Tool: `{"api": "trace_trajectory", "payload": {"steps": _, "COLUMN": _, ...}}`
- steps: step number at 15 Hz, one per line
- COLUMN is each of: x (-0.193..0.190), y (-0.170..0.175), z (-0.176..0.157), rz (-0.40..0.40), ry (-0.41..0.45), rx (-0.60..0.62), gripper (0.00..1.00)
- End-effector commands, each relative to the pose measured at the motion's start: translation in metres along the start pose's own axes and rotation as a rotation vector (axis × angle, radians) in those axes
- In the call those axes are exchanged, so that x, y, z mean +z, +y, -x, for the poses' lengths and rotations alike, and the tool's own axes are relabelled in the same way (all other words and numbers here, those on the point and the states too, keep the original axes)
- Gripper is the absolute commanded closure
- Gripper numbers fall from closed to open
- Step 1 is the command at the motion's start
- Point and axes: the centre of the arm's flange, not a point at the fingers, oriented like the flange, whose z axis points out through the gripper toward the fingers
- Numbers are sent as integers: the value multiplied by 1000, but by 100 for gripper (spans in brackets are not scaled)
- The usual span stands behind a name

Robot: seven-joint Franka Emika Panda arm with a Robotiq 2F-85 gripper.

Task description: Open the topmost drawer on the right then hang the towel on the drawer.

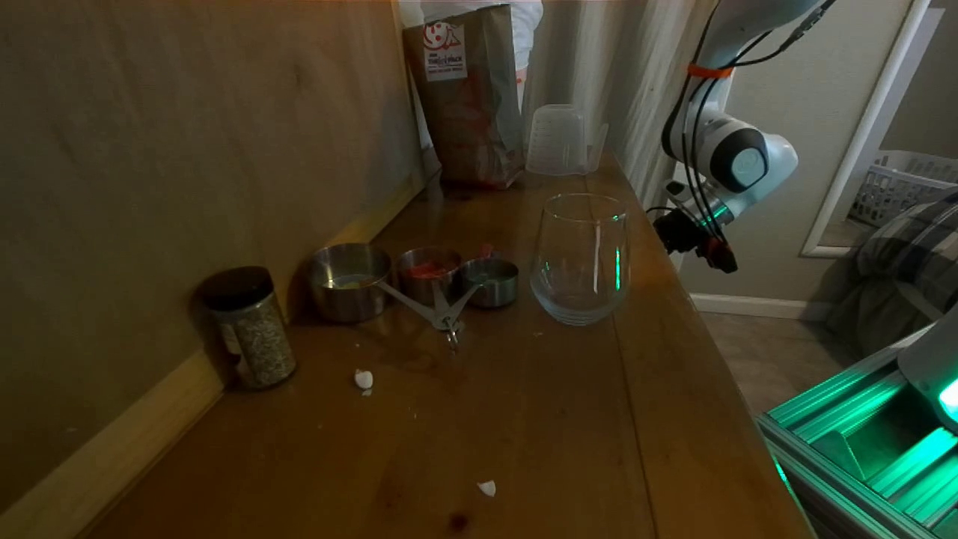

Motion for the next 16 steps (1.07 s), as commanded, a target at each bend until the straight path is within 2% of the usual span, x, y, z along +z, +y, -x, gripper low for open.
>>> {"api": "trace_trajectory", "payload": {"steps": 1, "x": -26, "y": -3, "z": 20, "rz": 56, "ry": -55, "rx": 24, "gripper": 76}}
{"api": "trace_trajectory", "payload": {"steps": 16, "x": -90, "y": -11, "z": 55, "rz": 125, "ry": -214, "rx": 63, "gripper": 76}}
